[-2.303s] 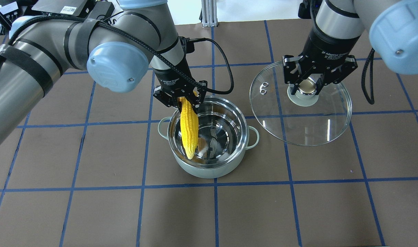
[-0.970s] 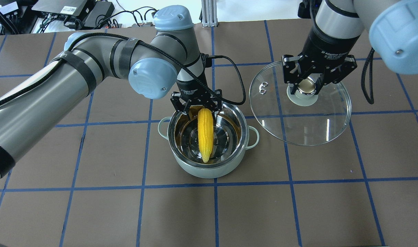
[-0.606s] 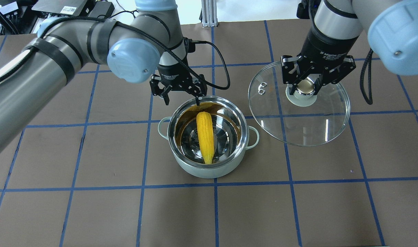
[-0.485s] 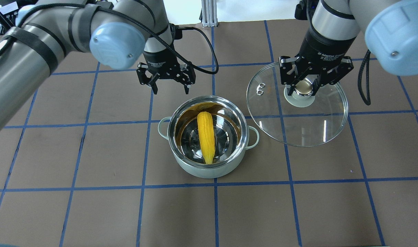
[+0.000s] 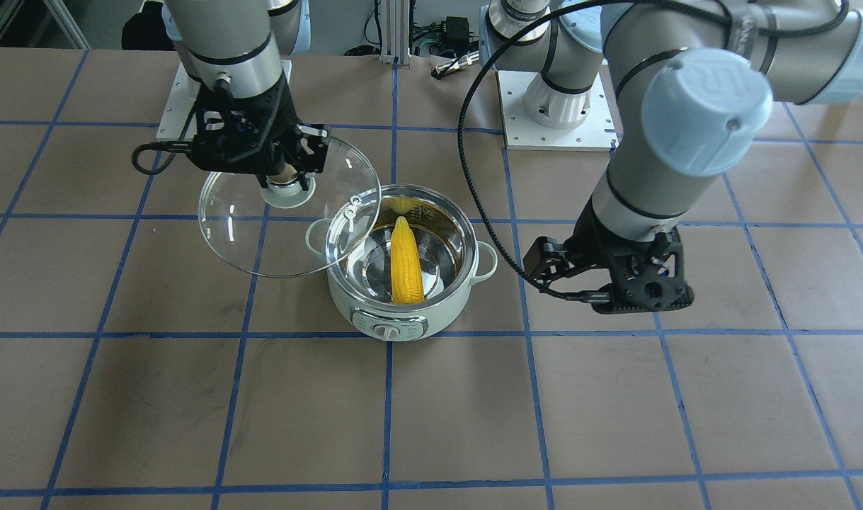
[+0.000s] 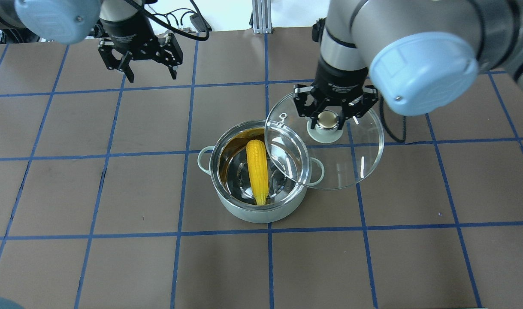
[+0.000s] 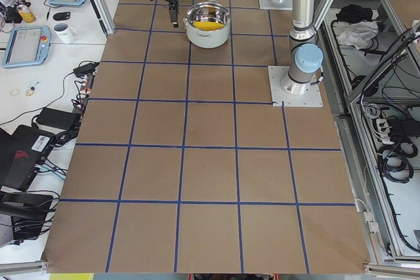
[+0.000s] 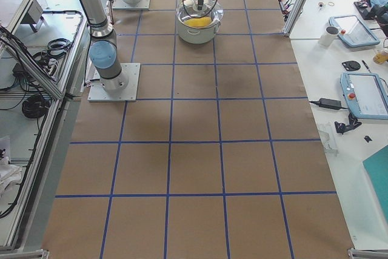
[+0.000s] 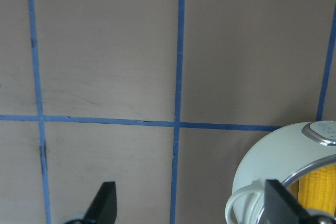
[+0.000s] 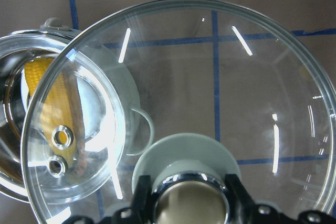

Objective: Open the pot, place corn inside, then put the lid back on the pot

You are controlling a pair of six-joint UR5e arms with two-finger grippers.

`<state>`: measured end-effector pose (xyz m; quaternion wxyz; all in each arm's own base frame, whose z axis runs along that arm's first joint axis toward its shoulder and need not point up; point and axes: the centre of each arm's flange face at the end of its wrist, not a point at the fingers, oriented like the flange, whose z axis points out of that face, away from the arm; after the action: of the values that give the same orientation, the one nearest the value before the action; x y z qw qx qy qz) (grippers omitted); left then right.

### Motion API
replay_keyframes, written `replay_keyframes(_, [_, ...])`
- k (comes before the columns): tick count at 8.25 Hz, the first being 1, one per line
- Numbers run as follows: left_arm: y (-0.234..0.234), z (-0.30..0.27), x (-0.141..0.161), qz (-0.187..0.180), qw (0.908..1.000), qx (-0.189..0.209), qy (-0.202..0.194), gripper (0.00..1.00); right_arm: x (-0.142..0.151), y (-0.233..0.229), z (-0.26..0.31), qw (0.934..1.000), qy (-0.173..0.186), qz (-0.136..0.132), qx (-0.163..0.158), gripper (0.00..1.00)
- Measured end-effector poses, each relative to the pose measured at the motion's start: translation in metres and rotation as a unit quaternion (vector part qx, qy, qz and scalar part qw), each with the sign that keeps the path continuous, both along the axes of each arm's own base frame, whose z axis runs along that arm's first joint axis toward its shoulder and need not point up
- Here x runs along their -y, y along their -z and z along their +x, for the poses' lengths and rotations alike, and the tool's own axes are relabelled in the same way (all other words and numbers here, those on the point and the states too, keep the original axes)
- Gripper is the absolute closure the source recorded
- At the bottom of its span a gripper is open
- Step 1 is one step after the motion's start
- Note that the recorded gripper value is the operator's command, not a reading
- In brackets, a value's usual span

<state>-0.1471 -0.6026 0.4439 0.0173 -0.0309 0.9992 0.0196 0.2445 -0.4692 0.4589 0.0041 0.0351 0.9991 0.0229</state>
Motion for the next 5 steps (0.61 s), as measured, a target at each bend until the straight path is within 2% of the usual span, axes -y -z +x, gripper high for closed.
replay_keyframes(2, [-0.054, 0.024, -0.021, -0.037, 0.9993, 0.002, -0.003, 0.00, 0.000, 0.034, 0.066, 0.9997, 0.022, -0.011, -0.001, 1.00])
replay_keyframes(5, [-0.086, 0.029, -0.042, -0.060, 0.9982, 0.003, -0.004, 0.00, -0.002, 0.066, 0.116, 0.9990, 0.037, -0.024, 0.004, 1.00])
